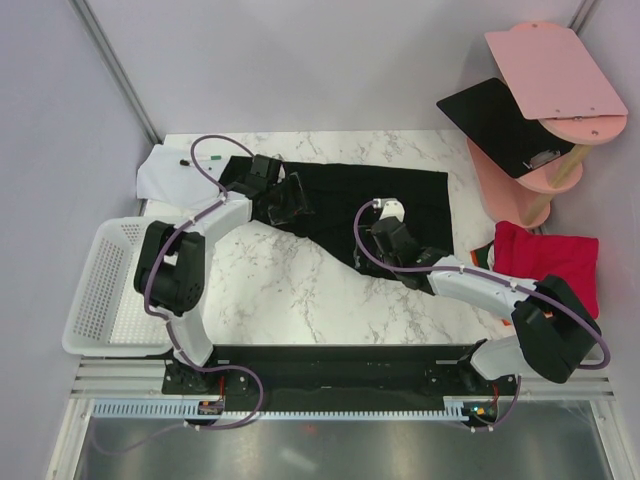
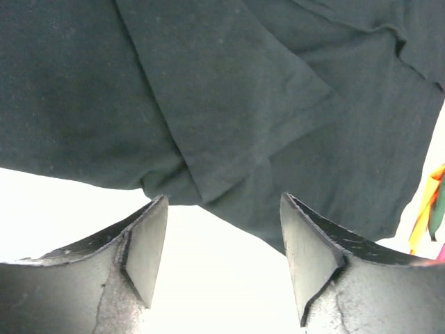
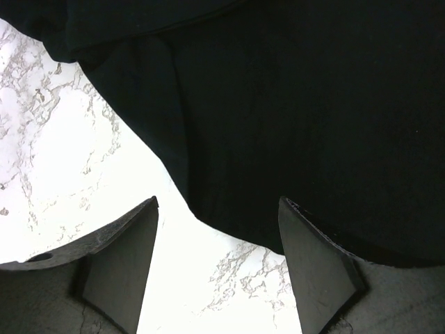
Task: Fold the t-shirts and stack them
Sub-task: Grap the side of the flattened tshirt closest away from the robot with both arms
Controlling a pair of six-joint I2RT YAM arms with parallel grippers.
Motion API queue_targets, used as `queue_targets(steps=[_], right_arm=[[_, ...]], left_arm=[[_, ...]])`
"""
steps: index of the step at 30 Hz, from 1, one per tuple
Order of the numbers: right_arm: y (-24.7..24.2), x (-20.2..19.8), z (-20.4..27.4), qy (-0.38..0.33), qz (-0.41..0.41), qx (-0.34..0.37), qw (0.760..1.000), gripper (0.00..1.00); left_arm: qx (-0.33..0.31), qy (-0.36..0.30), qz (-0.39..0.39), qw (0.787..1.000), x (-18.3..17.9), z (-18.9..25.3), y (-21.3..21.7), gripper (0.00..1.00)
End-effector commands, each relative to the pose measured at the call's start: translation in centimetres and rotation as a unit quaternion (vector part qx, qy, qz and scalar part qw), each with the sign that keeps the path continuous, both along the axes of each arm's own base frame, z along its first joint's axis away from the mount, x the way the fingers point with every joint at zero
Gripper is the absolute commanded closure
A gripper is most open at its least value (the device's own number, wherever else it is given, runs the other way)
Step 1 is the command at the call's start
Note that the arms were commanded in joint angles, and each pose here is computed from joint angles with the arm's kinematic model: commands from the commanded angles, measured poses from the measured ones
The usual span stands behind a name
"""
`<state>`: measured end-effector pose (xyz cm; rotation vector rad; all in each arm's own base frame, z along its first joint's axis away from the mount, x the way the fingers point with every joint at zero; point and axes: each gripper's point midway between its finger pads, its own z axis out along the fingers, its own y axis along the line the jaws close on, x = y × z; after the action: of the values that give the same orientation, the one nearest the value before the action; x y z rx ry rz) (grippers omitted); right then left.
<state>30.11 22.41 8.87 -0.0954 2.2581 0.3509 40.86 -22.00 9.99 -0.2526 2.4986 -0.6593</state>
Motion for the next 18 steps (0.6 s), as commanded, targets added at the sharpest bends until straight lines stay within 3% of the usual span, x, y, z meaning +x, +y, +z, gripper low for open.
queue_targets(steps=[1,14,18], right_arm=[[0.1,0.3,0.6,-0.012,-0.002,0.016,1.0,0.23],[-1.5,0.4,0.8,-0.016,-0.019,0.015,1.0,0.22],[-1.6,0.4,0.8,-0.014,-0.019,0.016,1.0,0.22]], left_arm=[[-0.022,-0.01,0.008,1.0,1.5,-1.0,-0.9,0.3],[-0.04,0.015,0.009,0.999,2.8,-3.4,-1.9,0.34],[-0.047,0.011,0.012,0.999,3.3,-3.7,-2.2,0.44]])
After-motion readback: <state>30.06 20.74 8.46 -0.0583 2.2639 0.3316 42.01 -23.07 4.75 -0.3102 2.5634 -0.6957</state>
